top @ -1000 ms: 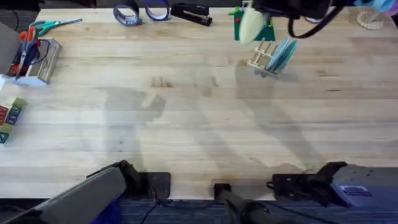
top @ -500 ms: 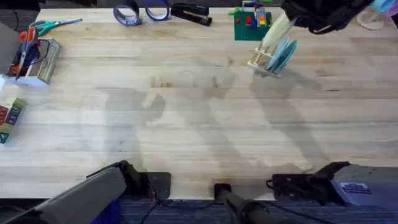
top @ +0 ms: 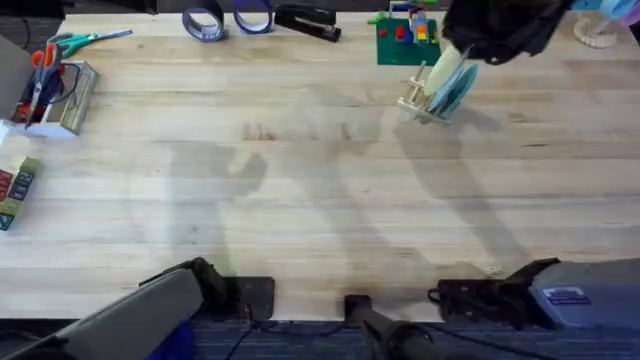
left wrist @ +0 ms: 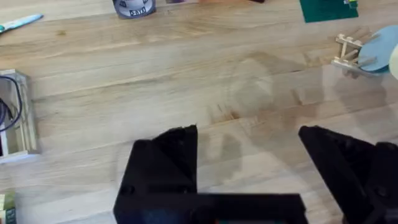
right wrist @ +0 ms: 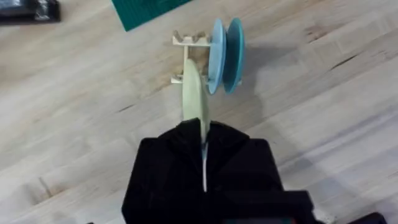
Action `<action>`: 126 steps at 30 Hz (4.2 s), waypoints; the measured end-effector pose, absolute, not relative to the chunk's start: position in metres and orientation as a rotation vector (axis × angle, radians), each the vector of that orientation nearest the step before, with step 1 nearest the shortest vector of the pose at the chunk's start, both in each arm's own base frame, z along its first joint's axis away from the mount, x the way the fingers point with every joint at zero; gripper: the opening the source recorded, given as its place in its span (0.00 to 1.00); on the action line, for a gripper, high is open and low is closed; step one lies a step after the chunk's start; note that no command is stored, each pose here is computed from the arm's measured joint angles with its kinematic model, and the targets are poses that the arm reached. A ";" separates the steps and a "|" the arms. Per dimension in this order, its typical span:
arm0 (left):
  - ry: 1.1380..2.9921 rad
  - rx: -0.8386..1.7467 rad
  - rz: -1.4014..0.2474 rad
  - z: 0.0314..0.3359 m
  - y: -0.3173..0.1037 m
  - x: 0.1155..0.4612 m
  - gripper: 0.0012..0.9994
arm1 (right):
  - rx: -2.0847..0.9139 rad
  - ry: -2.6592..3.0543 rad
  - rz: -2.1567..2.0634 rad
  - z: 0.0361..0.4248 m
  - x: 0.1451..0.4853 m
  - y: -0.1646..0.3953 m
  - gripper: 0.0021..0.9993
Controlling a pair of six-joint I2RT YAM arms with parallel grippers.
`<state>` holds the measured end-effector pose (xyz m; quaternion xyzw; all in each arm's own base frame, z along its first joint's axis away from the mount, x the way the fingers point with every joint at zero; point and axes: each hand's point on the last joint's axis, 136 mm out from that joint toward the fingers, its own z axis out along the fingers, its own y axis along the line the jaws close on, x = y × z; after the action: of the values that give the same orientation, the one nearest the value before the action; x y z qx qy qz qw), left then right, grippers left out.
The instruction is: Pick up the plates from the table one by one and place each into a slot on the dish rack.
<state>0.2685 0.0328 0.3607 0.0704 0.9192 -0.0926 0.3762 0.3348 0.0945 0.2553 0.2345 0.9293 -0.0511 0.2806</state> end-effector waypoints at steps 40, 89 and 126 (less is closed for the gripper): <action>2.369 0.174 -0.250 0.358 0.031 0.265 0.99 | 0.741 2.581 -0.294 0.221 0.383 0.065 0.03; 2.369 0.174 -0.250 0.358 0.031 0.265 0.99 | 0.762 2.609 -0.335 0.183 0.413 0.056 0.03; 2.369 0.174 -0.250 0.358 0.031 0.265 0.99 | 0.731 2.667 -0.386 0.153 0.421 0.059 0.03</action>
<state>0.2650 0.0312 0.3579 0.0678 0.9223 -0.0974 0.3677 0.4207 0.0588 0.1526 0.2579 0.9406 -0.1360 0.1739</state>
